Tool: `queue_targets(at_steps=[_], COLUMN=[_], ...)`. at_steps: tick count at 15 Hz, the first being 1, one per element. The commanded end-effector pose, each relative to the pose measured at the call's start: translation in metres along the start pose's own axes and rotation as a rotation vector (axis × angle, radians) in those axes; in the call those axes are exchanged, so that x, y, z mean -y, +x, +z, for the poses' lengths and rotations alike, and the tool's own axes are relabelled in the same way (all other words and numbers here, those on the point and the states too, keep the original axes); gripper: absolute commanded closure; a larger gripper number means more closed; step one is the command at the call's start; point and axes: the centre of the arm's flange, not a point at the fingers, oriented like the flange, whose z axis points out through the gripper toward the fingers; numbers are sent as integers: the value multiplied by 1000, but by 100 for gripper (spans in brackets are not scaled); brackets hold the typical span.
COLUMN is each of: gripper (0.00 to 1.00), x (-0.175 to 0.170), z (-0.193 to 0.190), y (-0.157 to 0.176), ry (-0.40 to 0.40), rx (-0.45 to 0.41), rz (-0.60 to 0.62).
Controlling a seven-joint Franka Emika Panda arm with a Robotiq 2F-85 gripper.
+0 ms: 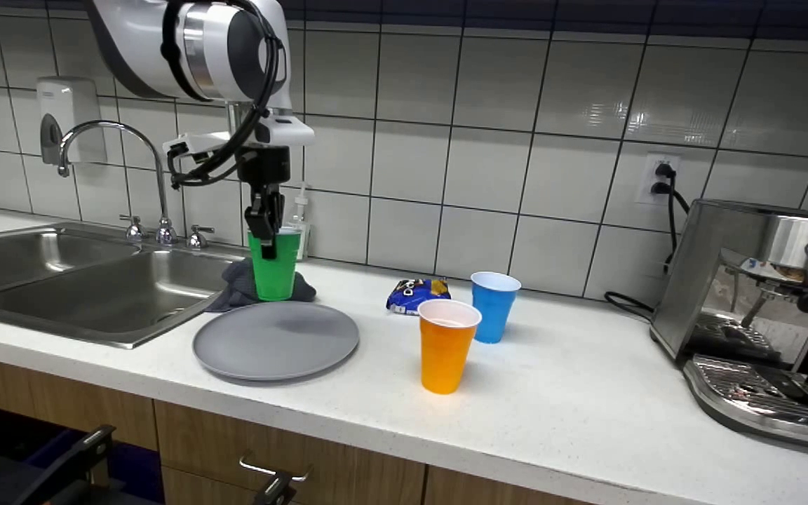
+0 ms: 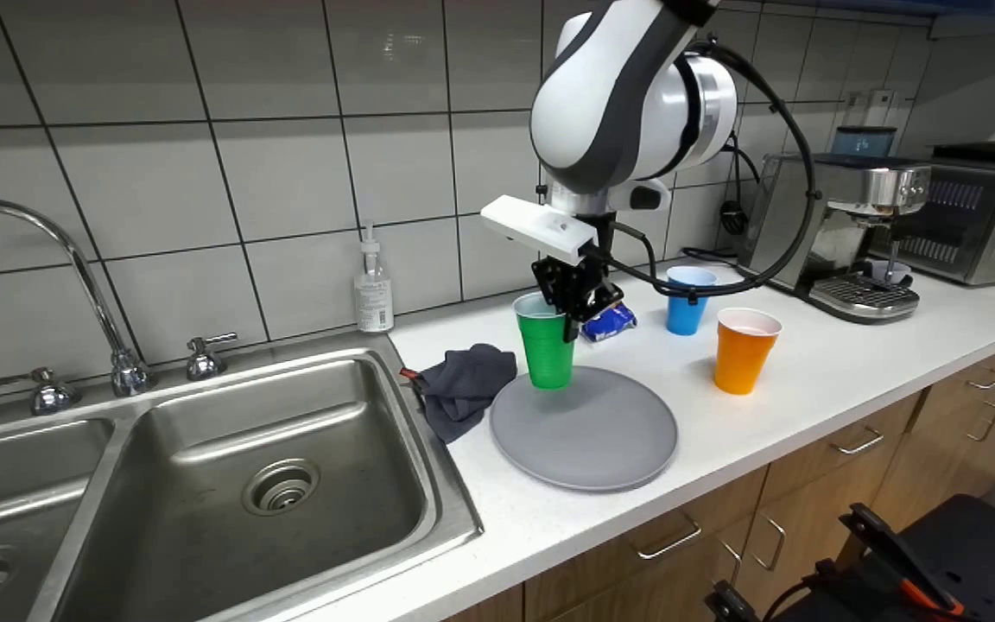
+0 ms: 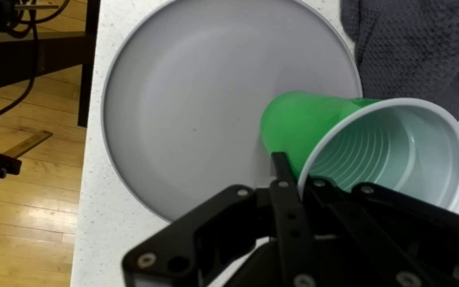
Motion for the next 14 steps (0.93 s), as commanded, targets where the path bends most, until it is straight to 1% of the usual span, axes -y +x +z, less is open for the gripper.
queue_targets(at_steps=[1,10,14], gripper=[100,100,100], x=[-16,-24,-25], z=[2,16,26], y=[-12,-35,-40], ry=[-5,-17,-28], rx=[-14,-7,-17], rz=[-34,-70,-73])
